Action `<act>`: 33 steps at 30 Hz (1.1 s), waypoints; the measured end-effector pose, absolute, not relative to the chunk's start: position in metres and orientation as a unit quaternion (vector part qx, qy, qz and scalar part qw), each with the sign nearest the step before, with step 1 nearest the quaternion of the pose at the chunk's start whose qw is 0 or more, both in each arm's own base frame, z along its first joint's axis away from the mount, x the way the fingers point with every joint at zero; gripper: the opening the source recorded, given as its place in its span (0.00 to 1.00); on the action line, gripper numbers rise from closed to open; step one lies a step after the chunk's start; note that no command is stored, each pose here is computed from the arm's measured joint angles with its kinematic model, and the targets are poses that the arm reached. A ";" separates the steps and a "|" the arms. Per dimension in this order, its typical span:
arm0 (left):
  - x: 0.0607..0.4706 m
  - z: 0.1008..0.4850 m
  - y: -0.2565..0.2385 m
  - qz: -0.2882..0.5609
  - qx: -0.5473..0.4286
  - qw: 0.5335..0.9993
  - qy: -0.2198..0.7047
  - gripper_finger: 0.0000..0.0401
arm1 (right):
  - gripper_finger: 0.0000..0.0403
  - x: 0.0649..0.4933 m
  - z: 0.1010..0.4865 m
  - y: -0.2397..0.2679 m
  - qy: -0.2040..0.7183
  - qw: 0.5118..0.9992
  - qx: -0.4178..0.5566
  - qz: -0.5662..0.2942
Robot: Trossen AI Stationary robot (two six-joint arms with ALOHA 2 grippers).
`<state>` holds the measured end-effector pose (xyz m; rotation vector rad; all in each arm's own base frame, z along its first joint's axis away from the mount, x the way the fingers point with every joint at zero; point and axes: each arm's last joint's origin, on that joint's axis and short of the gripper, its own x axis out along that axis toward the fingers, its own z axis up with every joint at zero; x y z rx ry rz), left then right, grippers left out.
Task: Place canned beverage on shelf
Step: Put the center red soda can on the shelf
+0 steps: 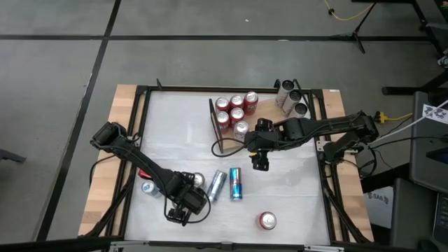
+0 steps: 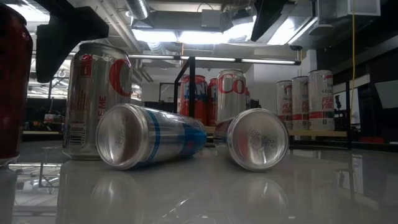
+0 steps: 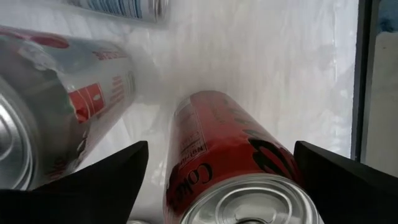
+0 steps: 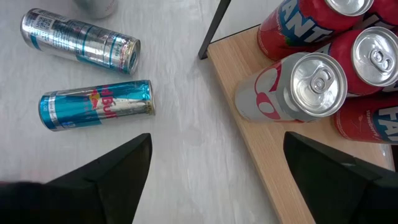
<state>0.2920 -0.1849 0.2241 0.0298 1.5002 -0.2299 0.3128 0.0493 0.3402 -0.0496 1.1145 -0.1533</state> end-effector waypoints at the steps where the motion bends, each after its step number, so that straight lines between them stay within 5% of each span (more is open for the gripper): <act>1: 0.292 0.224 -0.185 -0.106 0.014 0.726 0.679 0.99 | 0.88 0.313 0.340 0.049 0.528 0.846 -0.023 -0.073; 12: 0.292 0.231 -0.187 -0.043 -0.115 0.701 0.703 0.97 | 0.88 0.313 0.340 0.049 0.528 0.846 -0.024 -0.073; 33: 0.279 0.239 -0.194 0.229 -0.308 0.616 0.688 0.97 | 0.88 0.313 0.340 0.049 0.529 0.845 -0.024 -0.073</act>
